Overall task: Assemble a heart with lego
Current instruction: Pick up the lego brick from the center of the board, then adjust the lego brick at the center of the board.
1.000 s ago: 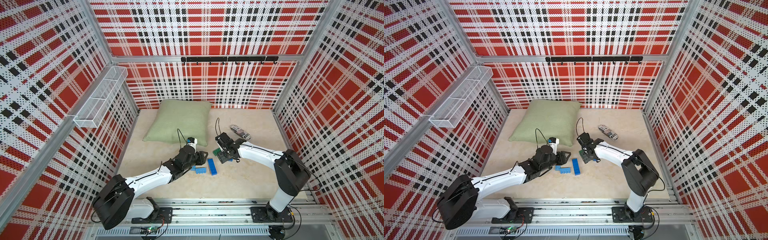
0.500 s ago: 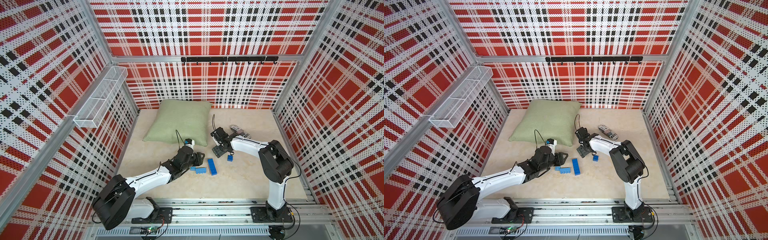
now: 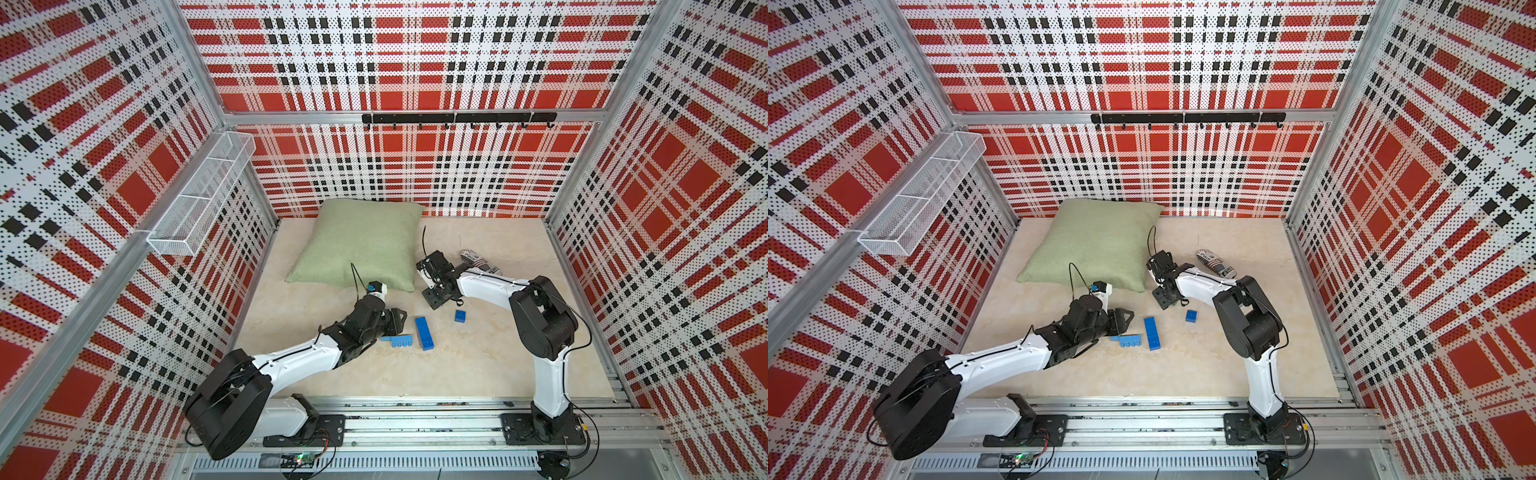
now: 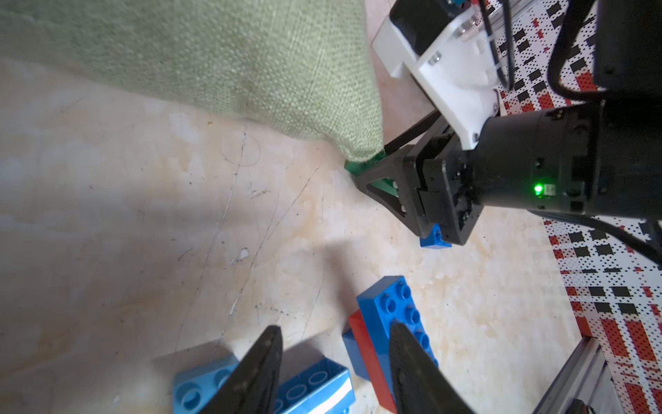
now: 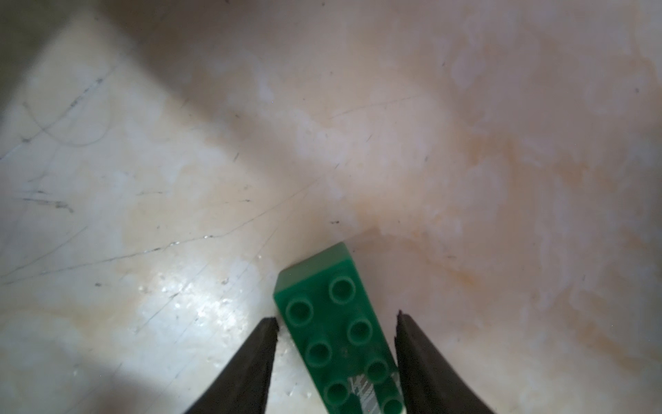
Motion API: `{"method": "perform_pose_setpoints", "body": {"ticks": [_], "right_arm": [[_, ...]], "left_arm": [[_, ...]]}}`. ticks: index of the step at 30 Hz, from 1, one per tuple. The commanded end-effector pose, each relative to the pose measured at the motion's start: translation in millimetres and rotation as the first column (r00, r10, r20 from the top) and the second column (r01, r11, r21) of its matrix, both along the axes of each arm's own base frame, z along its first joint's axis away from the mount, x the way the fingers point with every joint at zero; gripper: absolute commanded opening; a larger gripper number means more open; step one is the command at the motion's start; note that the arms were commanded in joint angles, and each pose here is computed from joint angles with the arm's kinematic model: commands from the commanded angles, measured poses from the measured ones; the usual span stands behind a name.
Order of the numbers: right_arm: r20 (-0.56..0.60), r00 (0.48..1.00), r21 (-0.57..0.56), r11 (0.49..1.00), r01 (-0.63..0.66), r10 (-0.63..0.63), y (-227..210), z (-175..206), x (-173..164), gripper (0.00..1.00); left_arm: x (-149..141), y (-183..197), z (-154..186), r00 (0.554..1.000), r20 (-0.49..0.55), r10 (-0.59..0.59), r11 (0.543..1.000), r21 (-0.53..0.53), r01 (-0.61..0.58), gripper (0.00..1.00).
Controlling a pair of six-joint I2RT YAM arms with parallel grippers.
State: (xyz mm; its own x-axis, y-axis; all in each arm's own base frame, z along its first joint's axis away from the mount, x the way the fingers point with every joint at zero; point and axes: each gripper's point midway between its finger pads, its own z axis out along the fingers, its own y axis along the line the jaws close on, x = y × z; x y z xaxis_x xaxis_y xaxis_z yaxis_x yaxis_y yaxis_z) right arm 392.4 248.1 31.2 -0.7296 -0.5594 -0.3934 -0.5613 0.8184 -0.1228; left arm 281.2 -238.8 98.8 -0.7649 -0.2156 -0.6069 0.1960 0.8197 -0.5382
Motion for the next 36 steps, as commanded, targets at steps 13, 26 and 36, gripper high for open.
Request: {"method": "perform_pose_setpoints", "body": {"ticks": [13,26,36], "right_arm": [[-0.075,0.992,0.09,0.99,0.111,-0.104,-5,6,-16,0.32],[-0.113,0.96,0.189,0.943,0.274,-0.257,6,87,-85,0.33],[-0.079,0.961,0.205,0.939,0.277,-0.266,5,99,-97,0.34]], "left_arm": [[-25,6,-5,0.999,-0.027,-0.034,0.999,-0.035,0.033,0.53],[-65,-30,-12,0.987,-0.043,-0.155,0.972,-0.187,0.144,0.43],[-71,-59,-36,0.975,-0.088,-0.206,0.964,-0.187,0.187,0.35]]}}
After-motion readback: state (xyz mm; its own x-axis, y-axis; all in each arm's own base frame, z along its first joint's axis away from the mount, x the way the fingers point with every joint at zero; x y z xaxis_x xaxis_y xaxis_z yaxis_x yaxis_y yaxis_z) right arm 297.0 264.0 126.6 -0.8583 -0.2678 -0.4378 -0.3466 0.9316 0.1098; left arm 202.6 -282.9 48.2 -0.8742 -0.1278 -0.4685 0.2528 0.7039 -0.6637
